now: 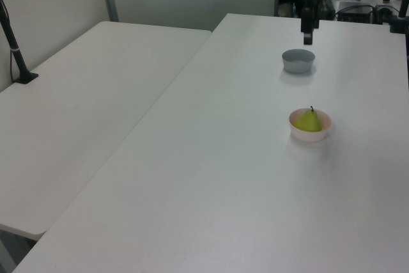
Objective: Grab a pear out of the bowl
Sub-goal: 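Move the open gripper over the green pear in the pink bowl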
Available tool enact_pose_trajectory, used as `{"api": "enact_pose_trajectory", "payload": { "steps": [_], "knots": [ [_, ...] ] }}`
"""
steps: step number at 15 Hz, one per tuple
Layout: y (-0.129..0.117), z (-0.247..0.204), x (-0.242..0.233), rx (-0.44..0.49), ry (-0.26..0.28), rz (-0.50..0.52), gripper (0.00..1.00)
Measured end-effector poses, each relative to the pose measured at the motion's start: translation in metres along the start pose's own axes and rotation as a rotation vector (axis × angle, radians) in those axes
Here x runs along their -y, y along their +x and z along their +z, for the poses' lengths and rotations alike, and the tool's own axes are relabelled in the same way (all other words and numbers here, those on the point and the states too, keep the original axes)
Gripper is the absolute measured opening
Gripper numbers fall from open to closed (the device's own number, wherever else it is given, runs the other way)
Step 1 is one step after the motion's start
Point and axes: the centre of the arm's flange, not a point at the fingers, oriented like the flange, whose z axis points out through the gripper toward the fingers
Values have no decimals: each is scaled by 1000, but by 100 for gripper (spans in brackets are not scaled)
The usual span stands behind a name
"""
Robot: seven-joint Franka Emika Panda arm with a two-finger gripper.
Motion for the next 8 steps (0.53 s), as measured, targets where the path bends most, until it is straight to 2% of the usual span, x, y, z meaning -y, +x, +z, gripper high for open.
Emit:
{"api": "enact_pose_trajectory", "payload": {
  "steps": [6,8],
  "knots": [
    [-9,89,57,-5,-4,-251,100],
    [-13,111,66,-8,-4,-293,100]
  ]
}}
